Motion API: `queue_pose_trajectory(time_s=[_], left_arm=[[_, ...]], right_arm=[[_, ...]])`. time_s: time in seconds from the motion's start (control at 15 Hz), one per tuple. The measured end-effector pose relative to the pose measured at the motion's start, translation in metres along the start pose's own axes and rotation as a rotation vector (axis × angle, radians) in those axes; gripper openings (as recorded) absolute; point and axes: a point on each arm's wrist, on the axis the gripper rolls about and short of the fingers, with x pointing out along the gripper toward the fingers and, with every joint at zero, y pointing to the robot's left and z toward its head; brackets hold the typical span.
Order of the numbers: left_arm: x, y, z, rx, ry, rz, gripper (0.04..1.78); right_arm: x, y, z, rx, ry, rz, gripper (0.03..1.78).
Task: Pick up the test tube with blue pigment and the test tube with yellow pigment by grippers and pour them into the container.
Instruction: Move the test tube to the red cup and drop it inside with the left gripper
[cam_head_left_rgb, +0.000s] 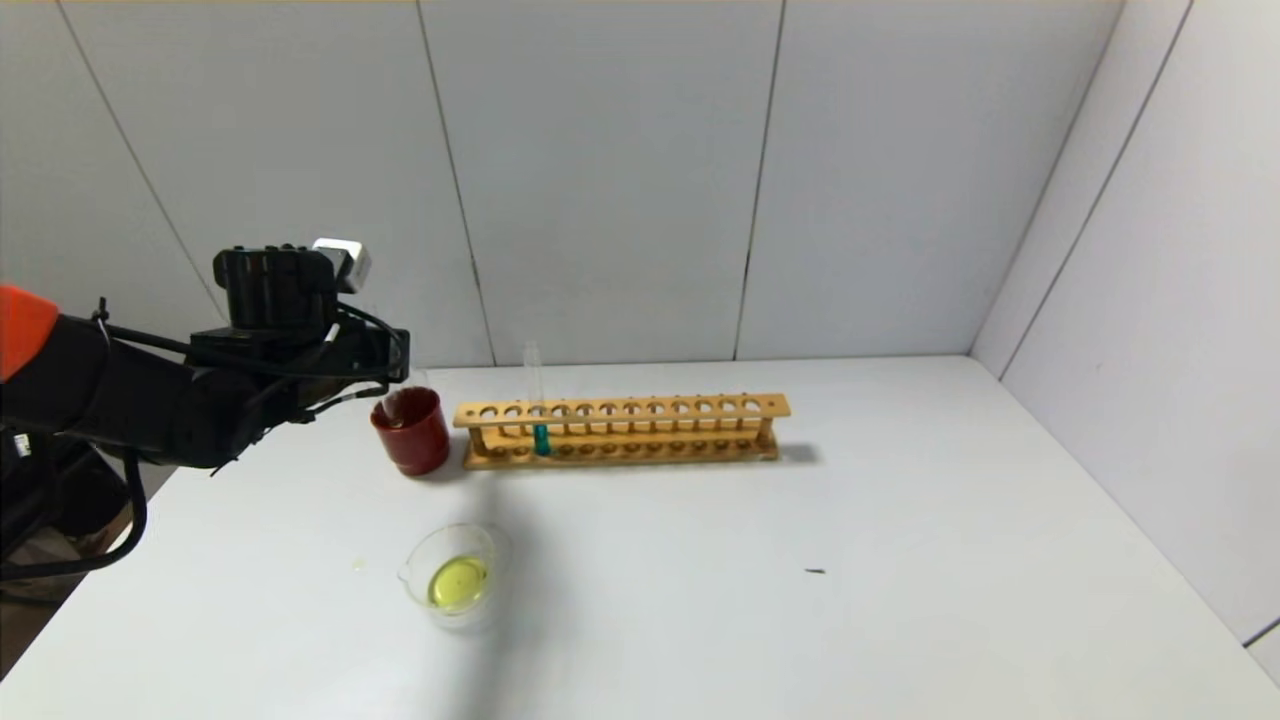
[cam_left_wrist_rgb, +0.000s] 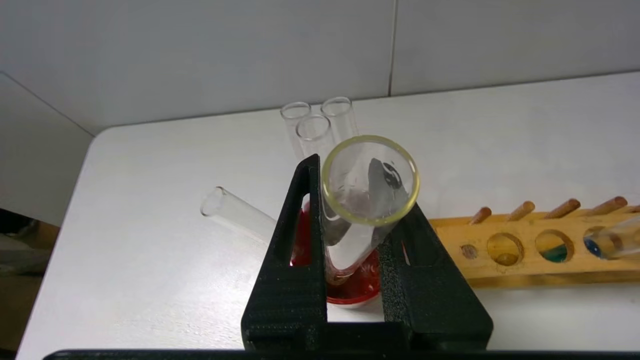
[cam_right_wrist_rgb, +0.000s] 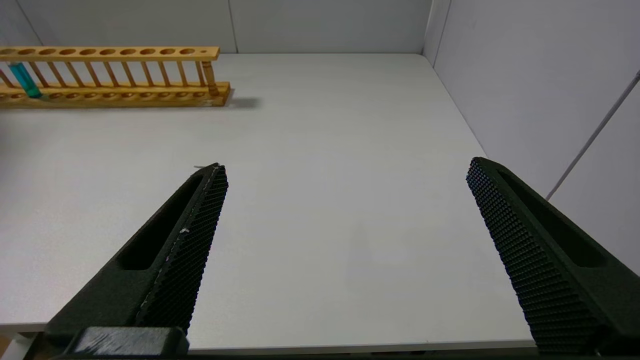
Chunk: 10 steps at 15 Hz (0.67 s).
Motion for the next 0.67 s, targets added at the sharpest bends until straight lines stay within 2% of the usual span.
queue_pose_trajectory(time_s=[0.13, 0.4, 0.67], left_arm=[[0.006, 0.002, -0.006, -0.003, 0.018, 0.003, 0.34], [0.017, 0.001, -0.014, -0.008, -0.014, 0.006, 0.34], [0.025, 0.0, -0.025, -0.005, 0.014, -0.002, 0.34]], right_arm=[[0.0, 0.0, 0.0, 0.0, 0.0, 0.0, 1.75], [0.0, 0.0, 0.0, 0.0, 0.0, 0.0, 1.75], [0.0, 0.0, 0.0, 0.0, 0.0, 0.0, 1.75]])
